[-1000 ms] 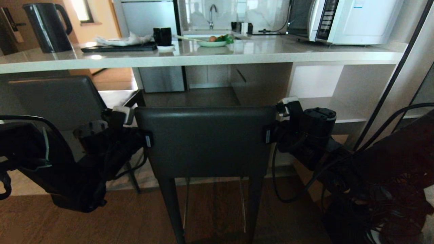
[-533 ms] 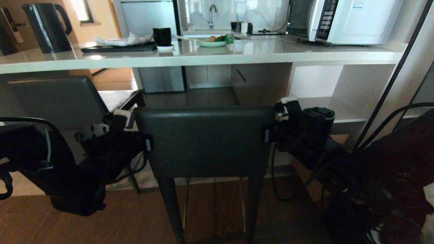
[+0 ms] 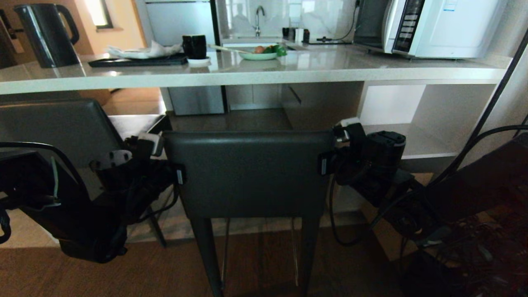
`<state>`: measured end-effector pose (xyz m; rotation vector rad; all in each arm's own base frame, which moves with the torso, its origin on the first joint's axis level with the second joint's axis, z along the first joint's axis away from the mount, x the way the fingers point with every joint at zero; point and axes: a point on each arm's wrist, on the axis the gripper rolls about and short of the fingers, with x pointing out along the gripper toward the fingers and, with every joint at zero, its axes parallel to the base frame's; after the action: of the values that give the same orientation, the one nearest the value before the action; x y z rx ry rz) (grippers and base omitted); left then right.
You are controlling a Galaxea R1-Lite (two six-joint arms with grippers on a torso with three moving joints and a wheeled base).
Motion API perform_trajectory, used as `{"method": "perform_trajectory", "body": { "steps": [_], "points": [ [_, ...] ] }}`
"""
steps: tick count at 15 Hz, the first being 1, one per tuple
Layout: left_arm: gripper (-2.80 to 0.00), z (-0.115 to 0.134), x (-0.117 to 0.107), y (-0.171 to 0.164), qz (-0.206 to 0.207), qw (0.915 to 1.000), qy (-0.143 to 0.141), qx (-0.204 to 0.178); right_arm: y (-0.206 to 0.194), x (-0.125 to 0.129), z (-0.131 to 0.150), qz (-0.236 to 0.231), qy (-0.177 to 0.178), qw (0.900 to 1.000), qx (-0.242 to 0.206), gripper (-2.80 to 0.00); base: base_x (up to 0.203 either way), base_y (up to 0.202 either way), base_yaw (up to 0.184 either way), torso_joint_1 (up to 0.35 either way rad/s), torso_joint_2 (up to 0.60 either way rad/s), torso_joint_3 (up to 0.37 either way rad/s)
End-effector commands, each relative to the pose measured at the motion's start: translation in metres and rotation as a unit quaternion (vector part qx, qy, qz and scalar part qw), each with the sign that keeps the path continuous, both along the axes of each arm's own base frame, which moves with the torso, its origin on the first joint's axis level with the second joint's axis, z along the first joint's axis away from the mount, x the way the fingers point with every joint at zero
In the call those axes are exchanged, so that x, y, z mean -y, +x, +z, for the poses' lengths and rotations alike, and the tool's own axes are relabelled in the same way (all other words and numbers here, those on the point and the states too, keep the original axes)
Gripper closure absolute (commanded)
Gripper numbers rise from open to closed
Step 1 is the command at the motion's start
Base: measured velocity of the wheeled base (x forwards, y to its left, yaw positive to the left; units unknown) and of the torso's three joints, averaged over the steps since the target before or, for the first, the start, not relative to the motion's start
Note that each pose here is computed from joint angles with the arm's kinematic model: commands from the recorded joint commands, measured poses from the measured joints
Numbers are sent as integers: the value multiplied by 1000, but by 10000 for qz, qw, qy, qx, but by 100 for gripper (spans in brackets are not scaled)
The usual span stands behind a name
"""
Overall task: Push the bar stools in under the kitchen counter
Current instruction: Push the gray chair back under the dining table
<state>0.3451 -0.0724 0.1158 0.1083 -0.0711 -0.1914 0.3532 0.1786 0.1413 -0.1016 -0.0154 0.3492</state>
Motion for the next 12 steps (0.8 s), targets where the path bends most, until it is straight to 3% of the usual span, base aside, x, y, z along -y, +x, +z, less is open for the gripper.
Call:
{"method": "perform_trajectory", "body": {
  "steps": [1, 12],
  "points": [
    [0, 2, 1, 0, -14, 10000, -17, 73, 0, 0, 0, -6, 9, 10000, 26, 0, 188, 0, 5, -2, 7, 3],
    [0, 3, 0, 0, -6, 10000, -21, 96, -1, 0, -2, 2, -5, 10000, -1, 0, 192, 0, 1, 2, 3, 2]
  ]
}}
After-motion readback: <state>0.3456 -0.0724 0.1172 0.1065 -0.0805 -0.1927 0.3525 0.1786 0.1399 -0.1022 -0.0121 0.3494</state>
